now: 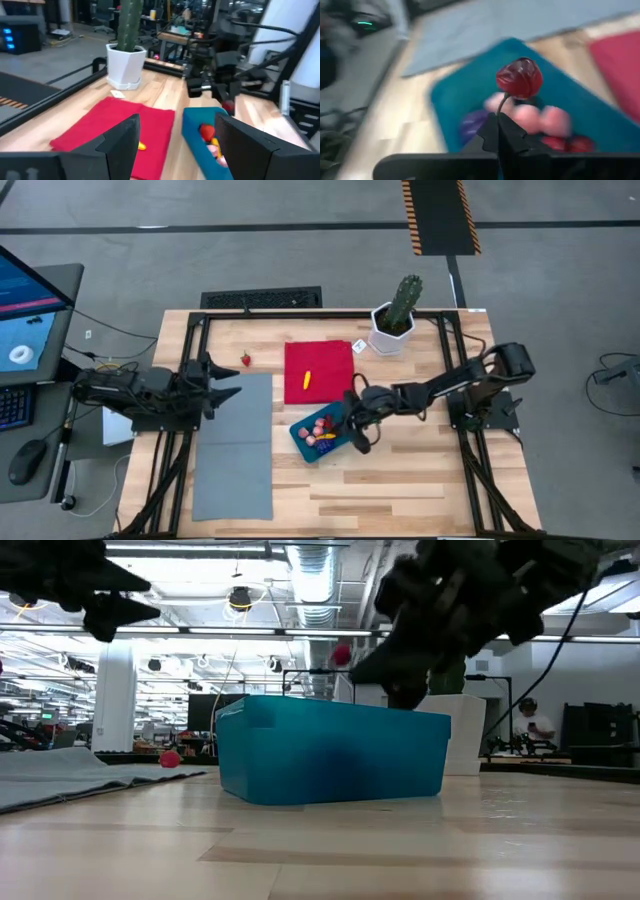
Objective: Pick and placing Produce into tupperware
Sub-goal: Put the cherry into the blue bin, then put the corn into the blue bin
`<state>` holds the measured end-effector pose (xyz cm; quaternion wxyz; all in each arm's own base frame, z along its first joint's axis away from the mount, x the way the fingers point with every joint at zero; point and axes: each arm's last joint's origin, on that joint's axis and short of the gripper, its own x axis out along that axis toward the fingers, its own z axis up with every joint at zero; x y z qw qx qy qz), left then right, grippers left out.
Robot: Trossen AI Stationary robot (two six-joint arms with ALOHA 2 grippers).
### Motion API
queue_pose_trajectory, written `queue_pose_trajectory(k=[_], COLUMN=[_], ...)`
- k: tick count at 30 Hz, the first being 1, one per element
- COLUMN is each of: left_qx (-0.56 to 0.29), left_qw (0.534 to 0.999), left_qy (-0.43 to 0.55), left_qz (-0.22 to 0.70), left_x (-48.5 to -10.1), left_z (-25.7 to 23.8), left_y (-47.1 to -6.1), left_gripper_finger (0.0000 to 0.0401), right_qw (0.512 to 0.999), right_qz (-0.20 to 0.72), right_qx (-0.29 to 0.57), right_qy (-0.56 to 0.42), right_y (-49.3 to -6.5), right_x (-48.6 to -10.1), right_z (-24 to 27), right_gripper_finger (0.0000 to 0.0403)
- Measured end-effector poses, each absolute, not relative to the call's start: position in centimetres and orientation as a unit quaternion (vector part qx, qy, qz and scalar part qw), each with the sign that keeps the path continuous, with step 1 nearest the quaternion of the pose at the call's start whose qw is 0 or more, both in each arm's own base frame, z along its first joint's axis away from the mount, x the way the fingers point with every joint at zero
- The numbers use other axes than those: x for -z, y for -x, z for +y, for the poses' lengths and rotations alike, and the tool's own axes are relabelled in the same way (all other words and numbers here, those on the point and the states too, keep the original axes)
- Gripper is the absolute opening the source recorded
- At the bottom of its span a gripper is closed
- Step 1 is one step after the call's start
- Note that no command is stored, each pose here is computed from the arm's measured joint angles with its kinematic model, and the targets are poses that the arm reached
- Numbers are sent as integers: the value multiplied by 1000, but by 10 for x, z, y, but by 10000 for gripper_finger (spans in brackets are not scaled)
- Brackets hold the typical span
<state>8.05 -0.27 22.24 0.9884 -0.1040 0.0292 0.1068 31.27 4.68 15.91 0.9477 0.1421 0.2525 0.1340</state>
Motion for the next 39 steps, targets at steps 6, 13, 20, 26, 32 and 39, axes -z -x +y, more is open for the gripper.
queue_pose_trajectory(k=[6,13,20,26,32,39], left_qx=[-138,-164,-164,-190,-238,-264], left_qw=[984,980,979,973,959,947], left_qy=[103,96,105,123,151,182], left_qz=[44,58,55,38,18,14], left_x=[-208,-195,-196,-198,-199,-197], left_z=[-2,-1,-1,1,3,4], left_y=[-84,-87,-87,-87,-88,-88], left_gripper_finger=[245,245,245,245,245,245], right_qw=[928,902,874,882,911,925], right_qz=[345,409,454,447,394,350], right_qx=[-56,-23,49,39,28,75], right_qy=[-131,-138,-164,-141,-121,-126], right_y=[-331,-346,-342,-342,-346,-353], right_x=[-153,-165,-166,-170,-186,-193], right_z=[46,45,35,36,34,1], right_gripper_finger=[20,33,95,170,196,191])
